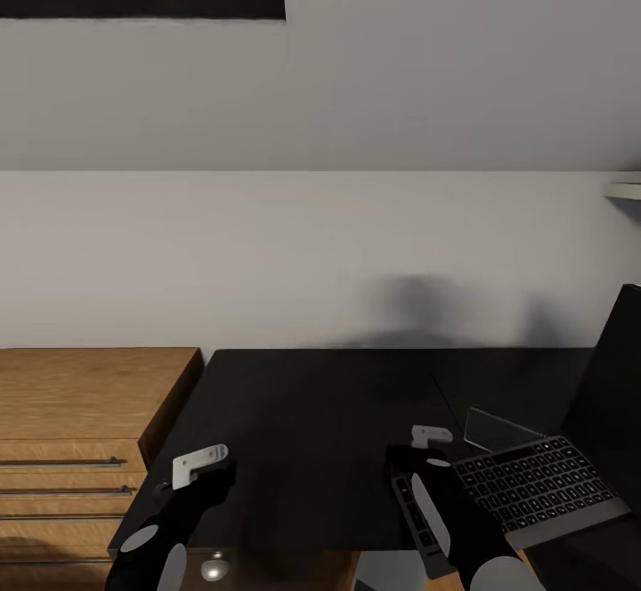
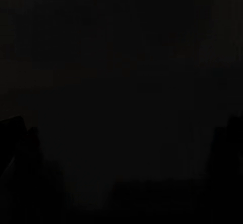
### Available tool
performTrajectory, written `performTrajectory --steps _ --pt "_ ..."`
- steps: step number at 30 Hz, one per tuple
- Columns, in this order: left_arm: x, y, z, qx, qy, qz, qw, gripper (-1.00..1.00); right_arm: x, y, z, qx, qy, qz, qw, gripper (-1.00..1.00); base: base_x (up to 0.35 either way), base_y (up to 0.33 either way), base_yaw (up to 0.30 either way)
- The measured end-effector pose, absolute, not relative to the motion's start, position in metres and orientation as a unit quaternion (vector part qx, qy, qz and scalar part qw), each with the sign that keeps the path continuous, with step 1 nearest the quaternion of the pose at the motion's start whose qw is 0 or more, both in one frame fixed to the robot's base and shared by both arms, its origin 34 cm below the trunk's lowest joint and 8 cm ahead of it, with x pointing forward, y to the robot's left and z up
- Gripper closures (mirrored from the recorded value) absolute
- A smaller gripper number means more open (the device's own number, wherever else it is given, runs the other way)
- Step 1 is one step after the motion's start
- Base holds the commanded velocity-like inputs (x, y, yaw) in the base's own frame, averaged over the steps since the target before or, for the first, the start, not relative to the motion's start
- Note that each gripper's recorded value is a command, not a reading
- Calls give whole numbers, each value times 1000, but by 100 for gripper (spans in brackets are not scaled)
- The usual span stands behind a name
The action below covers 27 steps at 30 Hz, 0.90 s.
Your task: In the bedroom, organize the workspace by keeping the computer under the desk, ensuring the monitor is on the desk, placing the keyboard on the desk next to the monitor, placing the mouse on the desk next to the keyboard, moving the folder from the swivel chair onto the desk next to the mouse, stacking the notebook on top of the folder with the pen on top of the notebook, and positioning the swivel chair next to the desk.
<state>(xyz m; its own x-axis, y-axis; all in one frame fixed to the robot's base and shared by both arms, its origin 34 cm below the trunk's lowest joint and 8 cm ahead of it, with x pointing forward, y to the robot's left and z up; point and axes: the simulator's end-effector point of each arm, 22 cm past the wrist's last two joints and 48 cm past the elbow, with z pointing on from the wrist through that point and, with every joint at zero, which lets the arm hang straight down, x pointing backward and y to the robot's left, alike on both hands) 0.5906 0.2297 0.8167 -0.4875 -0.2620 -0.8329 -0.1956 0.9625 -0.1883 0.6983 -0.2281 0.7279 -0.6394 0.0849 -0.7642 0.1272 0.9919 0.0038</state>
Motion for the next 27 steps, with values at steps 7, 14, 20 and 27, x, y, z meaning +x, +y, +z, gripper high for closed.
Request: performTrajectory --steps 7,14,20,27 --pt "591 230 816 -133 862 -33 488 -100 698 -229 728 59 905 -27 421 -100 -32 0 0" --pt "590 231 816 -134 862 -33 488 -100 698 -230 728 58 905 -29 421 -100 -94 0 0" --pt "590 232 816 -135 862 -32 488 -100 698 -229 728 58 905 -30 421 -100 -132 0 0" --pt "590 231 816 -134 862 -33 488 -100 698 -230 728 58 905 -30 421 -100 -11 0 0"
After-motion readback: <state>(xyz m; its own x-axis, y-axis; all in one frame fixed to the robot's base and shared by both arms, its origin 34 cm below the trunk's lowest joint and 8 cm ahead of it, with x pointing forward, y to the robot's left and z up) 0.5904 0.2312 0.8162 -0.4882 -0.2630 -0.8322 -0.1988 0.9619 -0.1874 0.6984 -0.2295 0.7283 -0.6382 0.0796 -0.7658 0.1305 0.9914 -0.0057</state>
